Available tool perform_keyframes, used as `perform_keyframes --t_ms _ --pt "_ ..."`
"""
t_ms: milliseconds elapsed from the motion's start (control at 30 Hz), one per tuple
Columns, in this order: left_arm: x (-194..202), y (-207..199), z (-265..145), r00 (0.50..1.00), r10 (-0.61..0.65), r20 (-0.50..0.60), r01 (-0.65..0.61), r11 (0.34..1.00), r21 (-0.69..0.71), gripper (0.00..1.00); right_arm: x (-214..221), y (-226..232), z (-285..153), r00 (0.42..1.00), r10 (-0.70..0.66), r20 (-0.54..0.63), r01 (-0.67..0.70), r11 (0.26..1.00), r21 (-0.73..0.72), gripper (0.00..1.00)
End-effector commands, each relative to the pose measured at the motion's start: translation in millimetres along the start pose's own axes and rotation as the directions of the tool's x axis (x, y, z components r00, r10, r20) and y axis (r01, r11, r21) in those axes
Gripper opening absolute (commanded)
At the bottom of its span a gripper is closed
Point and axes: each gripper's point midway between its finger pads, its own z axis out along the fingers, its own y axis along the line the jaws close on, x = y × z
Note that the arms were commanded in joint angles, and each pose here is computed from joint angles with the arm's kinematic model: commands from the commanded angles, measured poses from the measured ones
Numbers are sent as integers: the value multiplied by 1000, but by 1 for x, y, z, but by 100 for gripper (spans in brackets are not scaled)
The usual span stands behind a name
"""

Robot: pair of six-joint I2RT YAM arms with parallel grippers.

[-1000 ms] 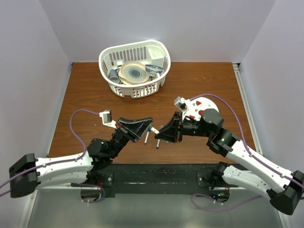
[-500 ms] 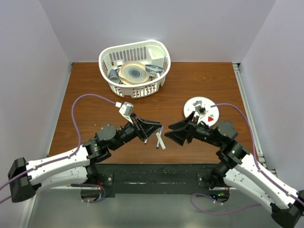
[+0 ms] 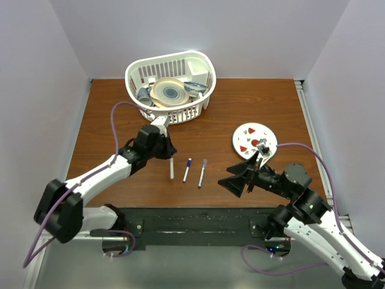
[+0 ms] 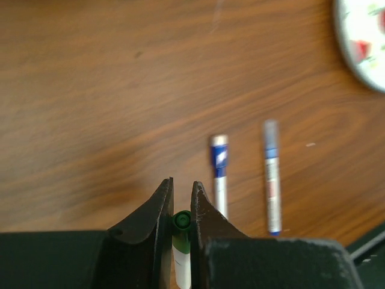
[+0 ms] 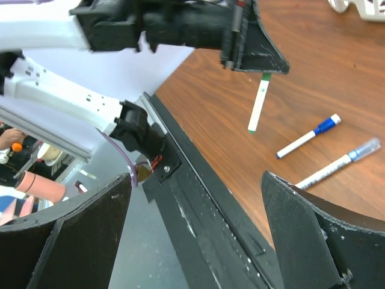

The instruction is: Insert the pens into the pen caps

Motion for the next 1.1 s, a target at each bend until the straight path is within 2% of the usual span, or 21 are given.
perform_keyframes --t_ms 0,200,367,533,567,633,733,767,833,867,900,967,1067 --pt "14 28 11 994 42 -106 -51 995 -84 0 -17 9 -9 999 -35 41 34 999 6 93" --pt "25 45 35 988 -16 -156 -6 990 -140 2 -15 2 -11 999 -28 39 26 999 42 94" --pt "23 47 46 985 -49 -167 23 987 -157 29 -15 -5 -17 999 -24 44 20 995 95 95" --pt "-6 36 40 992 -52 -118 34 988 -154 45 -15 -18 -25 999 -19 43 11 983 186 95" --pt "-12 34 33 992 -50 -112 32 987 -156 49 -14 -23 -26 999 -16 41 7 978 210 95" --pt "-29 28 23 997 -37 -72 26 988 -151 53 -14 -32 -30 999 -13 43 1 963 269 96" --pt "-57 4 -6 1000 13 11 -12 998 -56 59 -15 -45 -36 998 -3 58 -17 939 343 96" --pt "-74 -10 -25 995 48 86 -49 999 3 67 -15 -47 -37 998 -2 57 -18 934 357 97" --pt "-76 -29 -46 989 74 129 -88 990 109 76 -14 -56 -41 998 0 56 -22 914 406 98" --pt "-90 -42 -70 972 91 217 -128 979 159 90 -15 -58 -42 998 3 58 -28 905 424 99" --pt "-82 -50 -79 969 102 225 -152 964 217 98 -17 -61 -44 998 4 64 -32 896 443 99" --pt "-83 -61 -104 947 110 303 -197 941 274 100 -18 -71 -49 997 17 74 -53 859 509 99" --pt "-72 -70 -125 930 111 350 -236 910 340 100 -25 -73 -51 996 12 84 -55 843 534 99"
